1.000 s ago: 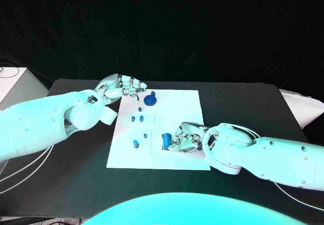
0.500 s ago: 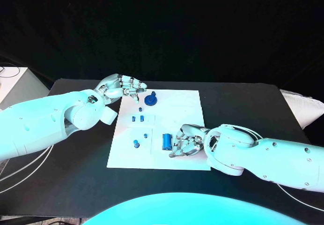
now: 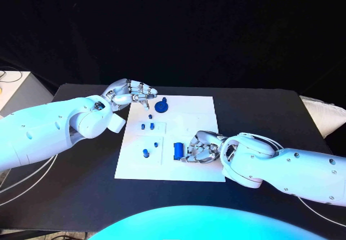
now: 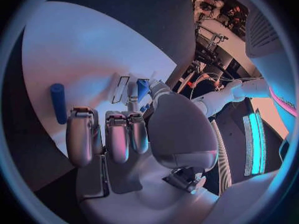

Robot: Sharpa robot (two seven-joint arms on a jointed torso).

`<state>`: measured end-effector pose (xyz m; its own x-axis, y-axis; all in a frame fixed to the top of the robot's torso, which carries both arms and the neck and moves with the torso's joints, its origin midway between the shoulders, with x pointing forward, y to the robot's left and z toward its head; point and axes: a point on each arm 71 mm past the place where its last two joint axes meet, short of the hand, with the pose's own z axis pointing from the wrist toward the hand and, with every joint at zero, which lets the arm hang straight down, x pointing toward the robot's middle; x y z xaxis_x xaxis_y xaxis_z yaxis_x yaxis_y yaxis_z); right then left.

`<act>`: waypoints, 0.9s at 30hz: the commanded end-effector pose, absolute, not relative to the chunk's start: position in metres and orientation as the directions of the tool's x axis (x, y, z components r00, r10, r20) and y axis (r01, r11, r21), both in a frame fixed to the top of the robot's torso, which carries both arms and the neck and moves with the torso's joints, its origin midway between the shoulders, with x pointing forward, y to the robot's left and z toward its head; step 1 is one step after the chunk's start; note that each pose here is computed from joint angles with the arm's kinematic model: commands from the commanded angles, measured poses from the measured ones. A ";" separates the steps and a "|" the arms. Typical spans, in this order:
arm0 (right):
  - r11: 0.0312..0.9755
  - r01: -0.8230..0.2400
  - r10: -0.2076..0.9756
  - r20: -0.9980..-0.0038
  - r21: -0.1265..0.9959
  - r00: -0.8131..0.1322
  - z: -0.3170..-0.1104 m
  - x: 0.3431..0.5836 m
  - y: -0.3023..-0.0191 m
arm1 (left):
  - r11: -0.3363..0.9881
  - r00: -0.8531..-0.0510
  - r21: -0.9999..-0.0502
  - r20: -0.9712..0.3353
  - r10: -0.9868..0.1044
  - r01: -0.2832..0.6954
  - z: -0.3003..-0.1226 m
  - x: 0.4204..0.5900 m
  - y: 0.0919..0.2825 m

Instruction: Assemble the parts on the task board

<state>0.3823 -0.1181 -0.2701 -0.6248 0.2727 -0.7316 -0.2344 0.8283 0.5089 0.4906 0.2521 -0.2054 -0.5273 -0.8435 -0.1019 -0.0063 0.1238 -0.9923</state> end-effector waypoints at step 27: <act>0.841 -0.254 0.260 -0.769 0.478 -0.584 -0.272 0.391 -0.111 | 0.117 -0.548 -0.993 -0.095 -0.831 -0.007 -0.206 0.490 0.248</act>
